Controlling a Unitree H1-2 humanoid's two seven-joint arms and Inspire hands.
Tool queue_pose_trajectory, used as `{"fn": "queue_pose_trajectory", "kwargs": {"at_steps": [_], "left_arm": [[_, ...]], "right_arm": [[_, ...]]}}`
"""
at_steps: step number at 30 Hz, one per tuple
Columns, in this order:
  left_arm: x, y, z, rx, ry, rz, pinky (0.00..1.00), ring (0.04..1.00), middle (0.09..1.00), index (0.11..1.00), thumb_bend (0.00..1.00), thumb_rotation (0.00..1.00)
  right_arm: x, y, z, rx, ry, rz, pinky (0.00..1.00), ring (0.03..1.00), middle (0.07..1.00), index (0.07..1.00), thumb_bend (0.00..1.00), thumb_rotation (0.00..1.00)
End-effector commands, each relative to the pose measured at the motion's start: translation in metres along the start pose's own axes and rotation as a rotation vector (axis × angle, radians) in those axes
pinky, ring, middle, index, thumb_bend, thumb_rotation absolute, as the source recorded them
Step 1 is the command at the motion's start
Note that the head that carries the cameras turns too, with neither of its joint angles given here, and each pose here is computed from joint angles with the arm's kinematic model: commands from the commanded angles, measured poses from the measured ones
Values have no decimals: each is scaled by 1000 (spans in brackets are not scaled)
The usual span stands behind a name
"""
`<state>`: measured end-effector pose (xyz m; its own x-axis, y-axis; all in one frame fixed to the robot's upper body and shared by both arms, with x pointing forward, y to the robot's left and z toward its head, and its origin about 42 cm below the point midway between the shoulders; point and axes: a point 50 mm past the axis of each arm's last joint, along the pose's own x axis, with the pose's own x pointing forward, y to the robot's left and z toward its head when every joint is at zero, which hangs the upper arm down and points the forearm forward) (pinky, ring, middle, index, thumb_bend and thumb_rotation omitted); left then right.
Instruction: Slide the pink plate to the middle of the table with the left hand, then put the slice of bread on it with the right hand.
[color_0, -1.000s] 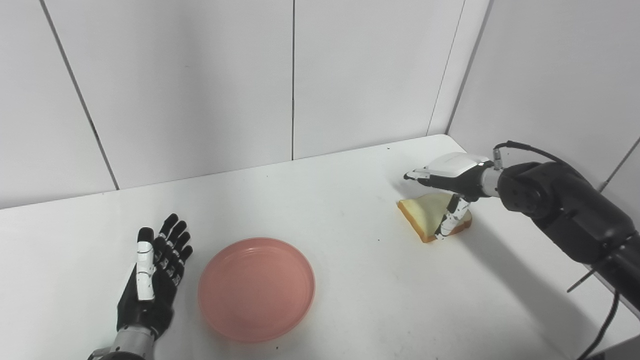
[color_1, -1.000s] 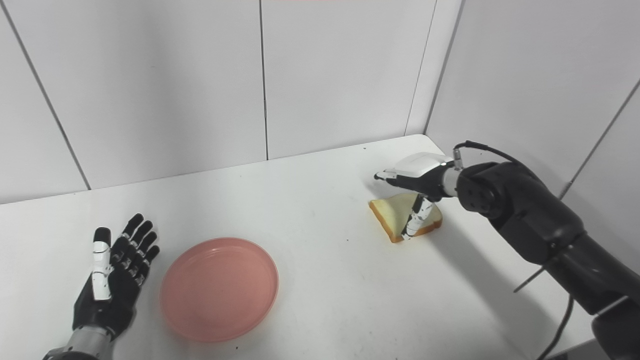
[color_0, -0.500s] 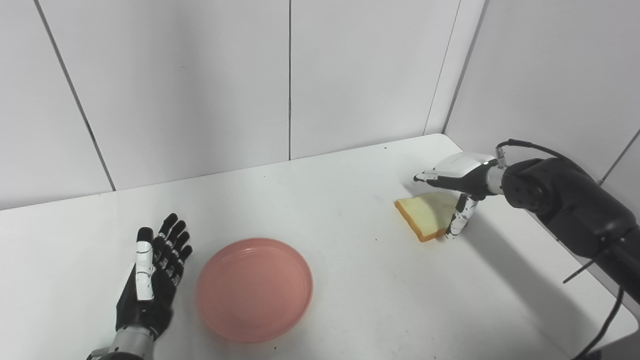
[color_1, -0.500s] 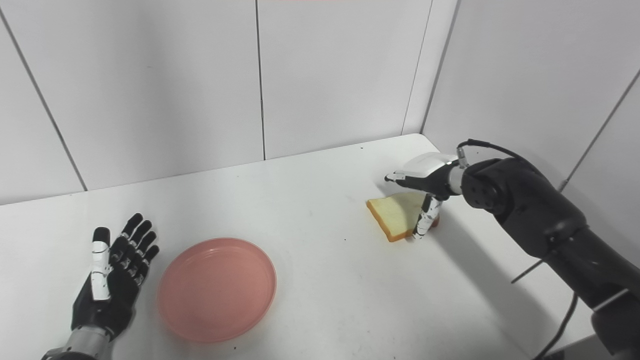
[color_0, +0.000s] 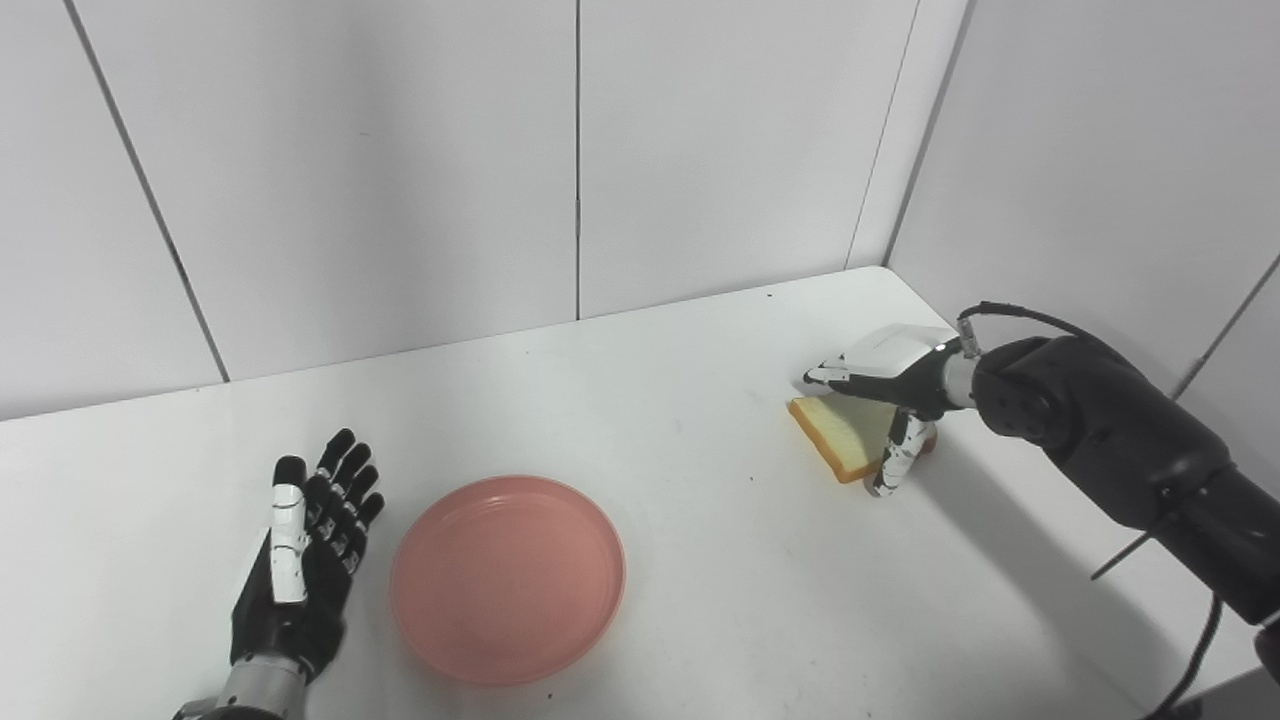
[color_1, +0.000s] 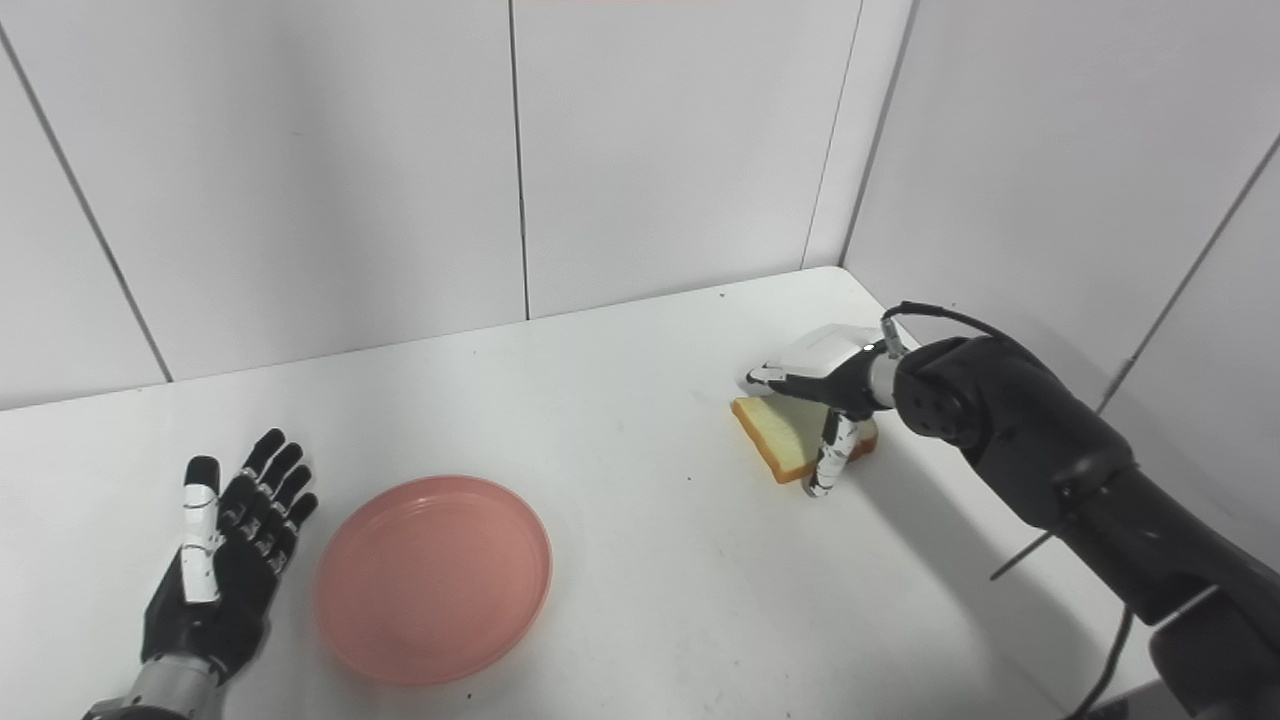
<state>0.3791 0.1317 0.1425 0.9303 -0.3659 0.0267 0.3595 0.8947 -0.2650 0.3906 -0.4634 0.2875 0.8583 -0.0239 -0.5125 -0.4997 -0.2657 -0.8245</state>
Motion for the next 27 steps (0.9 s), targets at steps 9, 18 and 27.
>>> {"fn": "queue_pose_trajectory", "kwargs": {"at_steps": [9, 18, 27], "left_arm": [[4, -6, 19, 11, -65, -27, 1000, 1000, 985, 939, 740, 1000], [3, -7, 21, 5, -68, -28, 1000, 1000, 985, 940, 738, 1000], [2, -7, 21, 5, -68, -30, 1000, 1000, 986, 943, 735, 1000]], "right_arm": [[1, -24, -12, 3, 12, -106, 936, 969, 978, 981, 1000, 282], [4, -22, -10, 9, 11, -145, 694, 831, 867, 822, 855, 30], [7, -17, -9, -2, 6, -205, 525, 615, 692, 694, 662, 0]]}}
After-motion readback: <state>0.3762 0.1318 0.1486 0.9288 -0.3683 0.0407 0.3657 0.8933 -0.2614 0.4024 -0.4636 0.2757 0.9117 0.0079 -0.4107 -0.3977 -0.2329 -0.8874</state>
